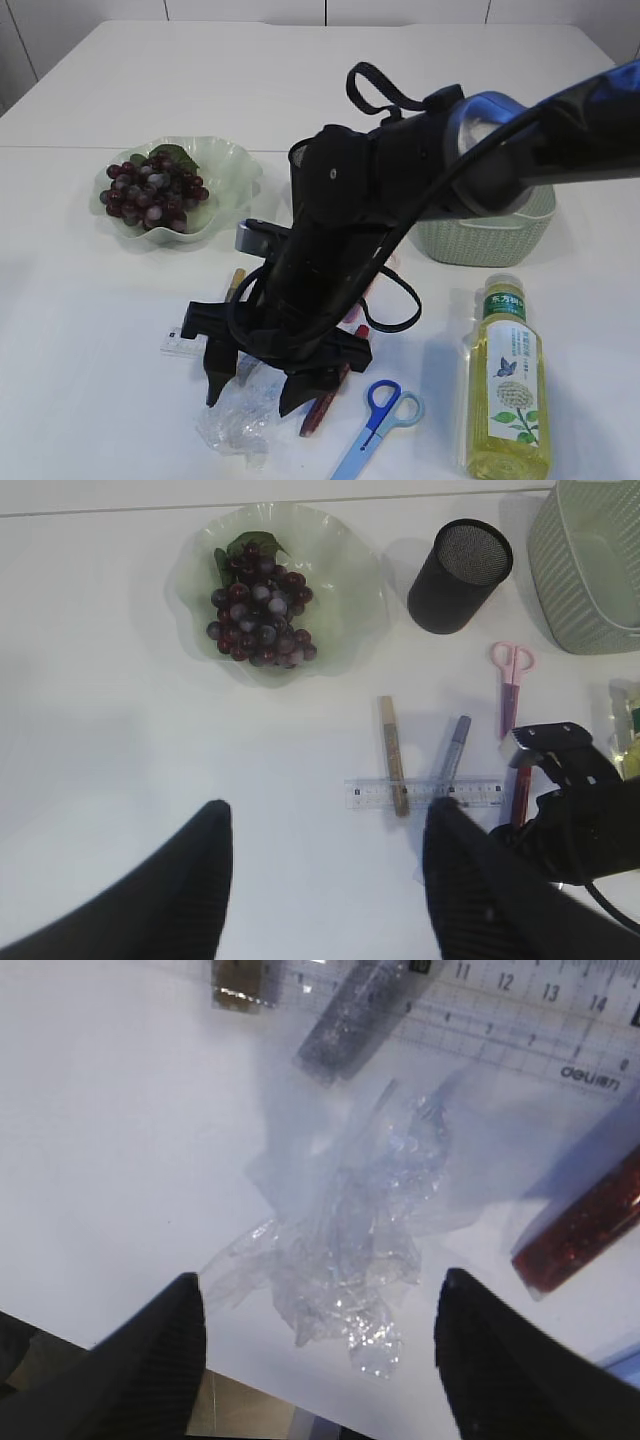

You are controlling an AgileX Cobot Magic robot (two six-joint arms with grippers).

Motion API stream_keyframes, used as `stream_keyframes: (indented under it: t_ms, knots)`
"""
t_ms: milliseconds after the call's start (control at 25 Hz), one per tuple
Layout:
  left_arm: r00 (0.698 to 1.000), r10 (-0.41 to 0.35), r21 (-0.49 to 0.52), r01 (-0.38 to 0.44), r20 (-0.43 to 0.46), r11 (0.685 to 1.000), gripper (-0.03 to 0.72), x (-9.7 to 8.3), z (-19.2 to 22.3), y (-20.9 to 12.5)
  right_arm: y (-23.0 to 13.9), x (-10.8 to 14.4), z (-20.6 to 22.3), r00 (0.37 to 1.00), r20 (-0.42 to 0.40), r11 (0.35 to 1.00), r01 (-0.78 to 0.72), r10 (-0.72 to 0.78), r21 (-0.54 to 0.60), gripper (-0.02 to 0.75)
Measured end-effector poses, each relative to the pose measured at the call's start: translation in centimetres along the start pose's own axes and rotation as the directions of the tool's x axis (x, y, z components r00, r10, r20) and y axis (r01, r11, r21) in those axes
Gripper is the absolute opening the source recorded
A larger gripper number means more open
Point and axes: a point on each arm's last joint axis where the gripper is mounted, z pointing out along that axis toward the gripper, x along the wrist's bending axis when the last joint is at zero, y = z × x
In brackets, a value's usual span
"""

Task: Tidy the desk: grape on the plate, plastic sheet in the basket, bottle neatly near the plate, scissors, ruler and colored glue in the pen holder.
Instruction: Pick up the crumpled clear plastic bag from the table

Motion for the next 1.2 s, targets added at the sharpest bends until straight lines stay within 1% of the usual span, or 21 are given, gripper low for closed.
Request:
stream_keyframes:
  t_ms: [480,800,1200]
  knots:
    - [1.000,0.000,0.000,0.000,0.000,1.000,0.442,0.0,0.0,0.0,0.2,-0.4,1.4,1.000,0.005,0.999,-0.029,0.029,0.024,0.557]
    - [1.000,0.022,0.004,-0.022,0.016,1.000,0.438,-0.5,0.0,-0.1,0.3,-0.8,2.4,0.999,0.019,0.998,-0.043,0.042,0.040,0.557]
    - [1.000,0.024,0.004,-0.024,0.011,1.000,0.436,-0.5,0.0,-0.1,0.7,-0.7,2.5,0.999,0.008,0.999,-0.045,0.045,0.009,0.557]
